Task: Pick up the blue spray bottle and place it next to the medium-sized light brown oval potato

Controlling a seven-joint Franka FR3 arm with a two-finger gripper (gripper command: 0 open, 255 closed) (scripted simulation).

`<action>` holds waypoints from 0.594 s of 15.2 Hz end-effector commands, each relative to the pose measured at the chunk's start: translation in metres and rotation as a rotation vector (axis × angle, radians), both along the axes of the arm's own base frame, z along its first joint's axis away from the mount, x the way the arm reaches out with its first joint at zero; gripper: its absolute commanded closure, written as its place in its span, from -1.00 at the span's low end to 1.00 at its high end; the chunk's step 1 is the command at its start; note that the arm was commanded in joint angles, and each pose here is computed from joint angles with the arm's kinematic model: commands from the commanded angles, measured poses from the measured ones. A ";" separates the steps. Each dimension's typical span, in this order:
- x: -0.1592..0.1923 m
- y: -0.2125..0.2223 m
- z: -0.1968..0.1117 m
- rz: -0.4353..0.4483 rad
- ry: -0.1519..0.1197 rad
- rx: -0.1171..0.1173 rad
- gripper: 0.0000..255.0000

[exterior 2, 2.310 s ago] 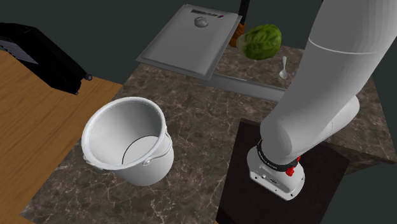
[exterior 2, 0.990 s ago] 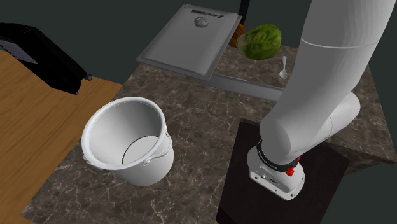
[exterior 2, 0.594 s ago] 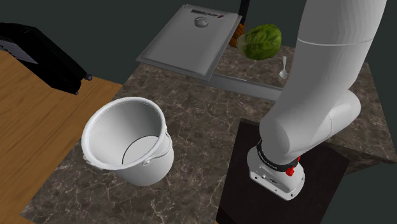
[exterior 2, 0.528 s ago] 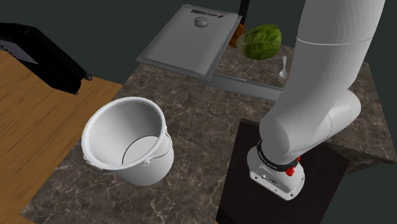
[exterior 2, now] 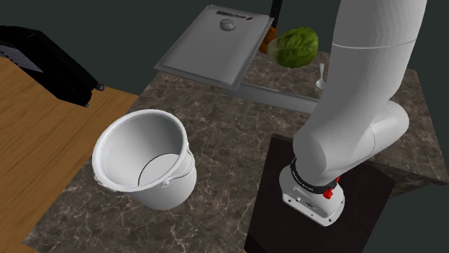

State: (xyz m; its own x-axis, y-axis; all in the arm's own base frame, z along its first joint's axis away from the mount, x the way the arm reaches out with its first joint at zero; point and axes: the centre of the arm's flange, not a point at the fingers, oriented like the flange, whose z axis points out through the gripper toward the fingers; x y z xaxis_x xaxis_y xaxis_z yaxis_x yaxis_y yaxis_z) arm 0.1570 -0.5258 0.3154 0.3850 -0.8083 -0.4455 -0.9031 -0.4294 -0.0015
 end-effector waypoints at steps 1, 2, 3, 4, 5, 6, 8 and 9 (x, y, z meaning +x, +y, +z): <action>-0.001 0.001 -0.004 -0.001 0.004 0.005 1.00; -0.001 0.001 -0.004 -0.001 0.004 0.005 1.00; -0.001 0.001 -0.004 -0.001 0.004 0.005 1.00; -0.001 0.001 -0.004 -0.001 0.004 0.005 1.00; -0.001 0.001 -0.004 -0.001 0.004 0.005 -1.00; -0.001 0.001 -0.004 -0.001 0.004 0.005 -1.00; -0.001 0.001 -0.004 -0.001 0.004 0.005 -1.00; -0.001 0.001 -0.004 -0.001 0.004 0.005 -1.00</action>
